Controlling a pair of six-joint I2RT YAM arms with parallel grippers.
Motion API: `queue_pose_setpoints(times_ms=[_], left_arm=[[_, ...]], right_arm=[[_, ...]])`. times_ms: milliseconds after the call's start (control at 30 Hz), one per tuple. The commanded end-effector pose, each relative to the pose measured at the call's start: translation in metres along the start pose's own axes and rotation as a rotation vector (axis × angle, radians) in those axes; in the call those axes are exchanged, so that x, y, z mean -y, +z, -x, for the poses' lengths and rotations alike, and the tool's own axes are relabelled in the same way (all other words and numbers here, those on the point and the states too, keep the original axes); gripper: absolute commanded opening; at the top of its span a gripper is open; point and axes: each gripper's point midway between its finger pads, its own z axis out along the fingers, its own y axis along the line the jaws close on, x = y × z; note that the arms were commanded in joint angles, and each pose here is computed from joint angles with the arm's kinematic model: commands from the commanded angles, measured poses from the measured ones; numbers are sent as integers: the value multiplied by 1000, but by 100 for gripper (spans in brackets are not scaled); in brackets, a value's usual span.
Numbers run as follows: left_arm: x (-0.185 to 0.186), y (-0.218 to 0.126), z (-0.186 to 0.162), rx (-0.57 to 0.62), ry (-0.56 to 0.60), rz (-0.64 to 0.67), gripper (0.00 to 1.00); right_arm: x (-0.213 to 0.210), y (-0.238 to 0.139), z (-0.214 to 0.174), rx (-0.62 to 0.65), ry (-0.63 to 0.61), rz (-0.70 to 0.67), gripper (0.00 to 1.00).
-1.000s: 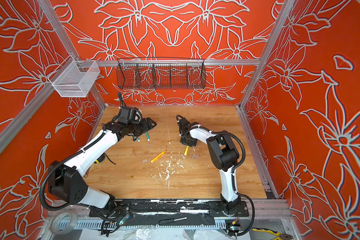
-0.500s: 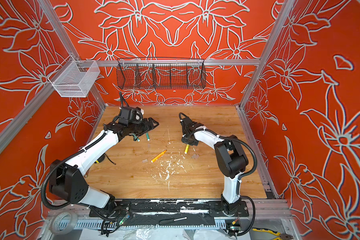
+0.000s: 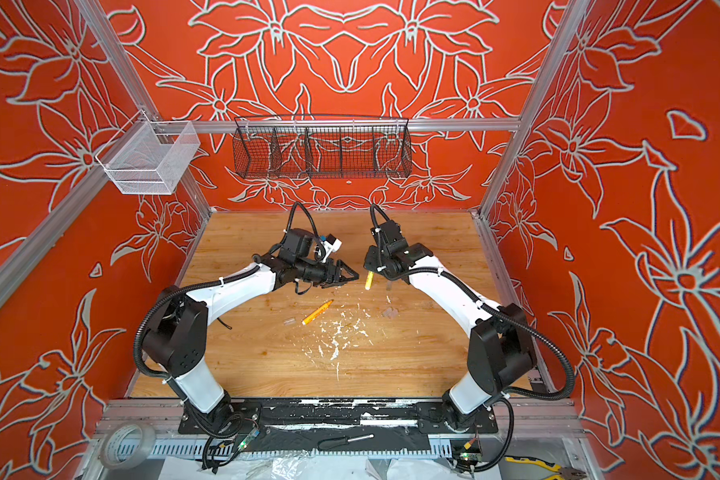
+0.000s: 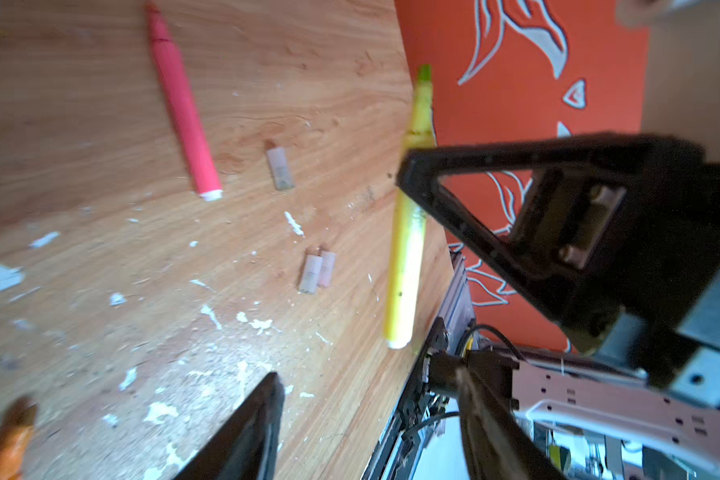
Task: Insert the pens into the pen caps
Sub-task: 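Lift the yellow marker with the right gripper and pass it to the left gripper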
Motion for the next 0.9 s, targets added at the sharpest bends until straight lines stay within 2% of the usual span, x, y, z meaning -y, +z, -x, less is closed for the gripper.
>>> queue_pose_setpoints(times_ms=[0, 133, 367, 567, 767, 867], left_arm=[[19, 14, -1, -2, 130, -108, 64], [24, 16, 2, 36, 132, -162, 63], [10, 21, -2, 39, 141, -83, 63], [16, 20, 5, 101, 119, -136, 60], [22, 17, 6, 106, 123, -151, 52], [23, 18, 7, 102, 117, -161, 43]], right_arm=[[-15, -10, -3, 0, -28, 52, 0], [-21, -17, -6, 9, -32, 79, 0], [-24, -25, -7, 27, -18, 103, 0], [-30, -27, -13, 20, -2, 131, 0], [-35, -28, -13, 53, 33, 166, 0], [-39, -28, -15, 61, 40, 178, 0]])
